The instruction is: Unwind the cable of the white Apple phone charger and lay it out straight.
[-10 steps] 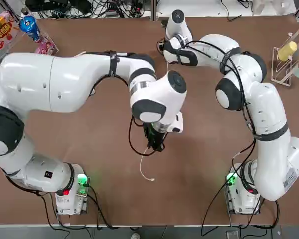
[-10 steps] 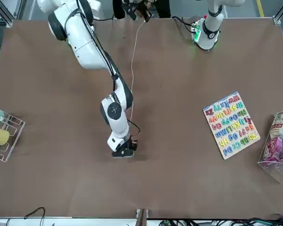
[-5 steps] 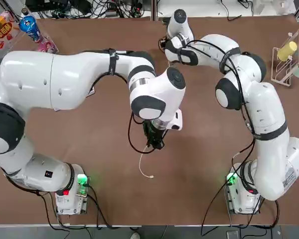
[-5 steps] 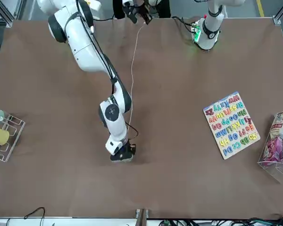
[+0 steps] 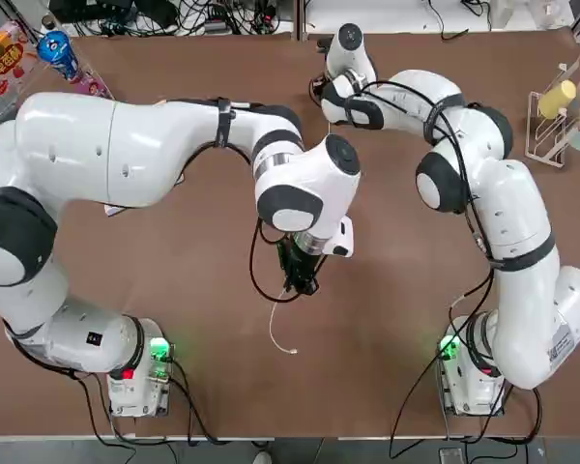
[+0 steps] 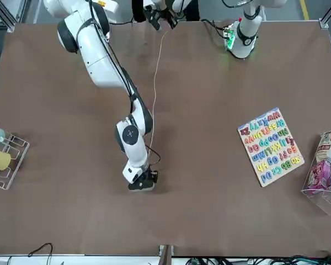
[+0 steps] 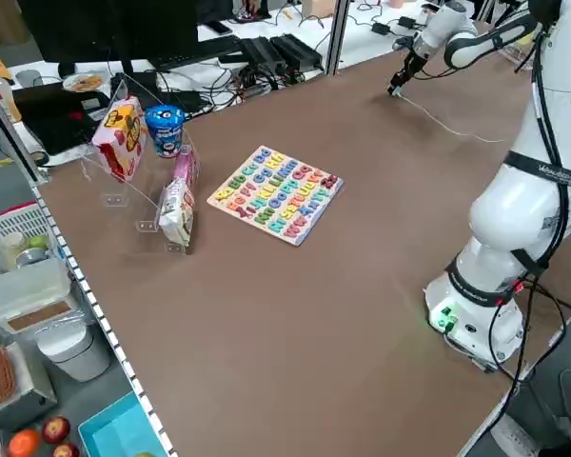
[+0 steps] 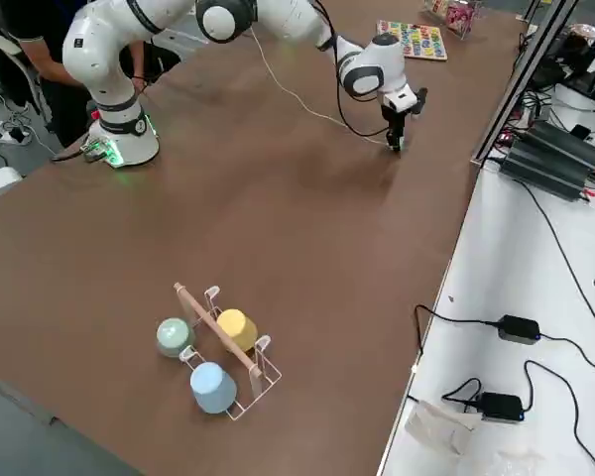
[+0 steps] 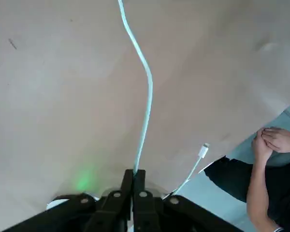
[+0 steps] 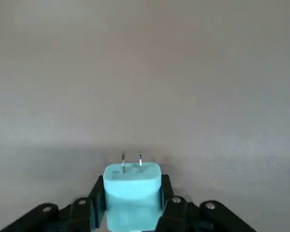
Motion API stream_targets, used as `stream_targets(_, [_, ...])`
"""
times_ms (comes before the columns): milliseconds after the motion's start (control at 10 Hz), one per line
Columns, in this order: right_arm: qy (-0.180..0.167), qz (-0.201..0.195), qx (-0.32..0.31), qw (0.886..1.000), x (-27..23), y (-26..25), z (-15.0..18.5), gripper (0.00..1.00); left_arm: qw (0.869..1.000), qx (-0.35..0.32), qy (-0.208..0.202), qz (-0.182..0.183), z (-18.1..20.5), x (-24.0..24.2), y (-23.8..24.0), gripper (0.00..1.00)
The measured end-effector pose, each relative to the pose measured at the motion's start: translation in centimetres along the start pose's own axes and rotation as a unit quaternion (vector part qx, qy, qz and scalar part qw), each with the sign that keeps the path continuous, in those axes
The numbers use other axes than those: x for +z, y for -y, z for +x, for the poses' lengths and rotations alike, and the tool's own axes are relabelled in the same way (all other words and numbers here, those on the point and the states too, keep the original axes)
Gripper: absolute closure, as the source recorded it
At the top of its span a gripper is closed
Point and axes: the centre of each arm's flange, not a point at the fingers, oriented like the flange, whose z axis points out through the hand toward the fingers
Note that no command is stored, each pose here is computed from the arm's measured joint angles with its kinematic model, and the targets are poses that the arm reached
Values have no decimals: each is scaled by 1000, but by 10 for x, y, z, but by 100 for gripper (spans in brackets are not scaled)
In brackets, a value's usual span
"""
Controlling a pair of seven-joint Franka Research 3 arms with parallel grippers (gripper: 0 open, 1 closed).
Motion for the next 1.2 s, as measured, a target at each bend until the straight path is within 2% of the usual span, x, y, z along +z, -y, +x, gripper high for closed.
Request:
stream_targets(300, [-1, 0, -1, 1000, 1, 0, 0, 52, 1000, 0, 11, -14, 8, 7, 4, 97])
stream_targets(600, [-1, 0, 0, 1000, 5, 0, -1, 42, 1000, -1, 9, -15, 15, 12, 11, 96])
stream_targets(700, [-1, 0, 0, 1000, 6, 0, -1, 30, 1000, -3, 11, -18, 18, 13, 14, 85])
stream_targets(900, [-2, 1, 6, 1000, 5, 0, 0, 18, 1000, -6, 10, -17, 22, 14, 18, 55])
stream_targets(1000, [-5, 2, 13, 1000, 2, 1, 2, 4, 1000, -8, 7, -15, 23, 13, 19, 41])
stream_targets(1200, [-20, 8, 30, 999, -14, -4, 20, 0, 999, -27, -3, -18, 26, 4, 24, 12])
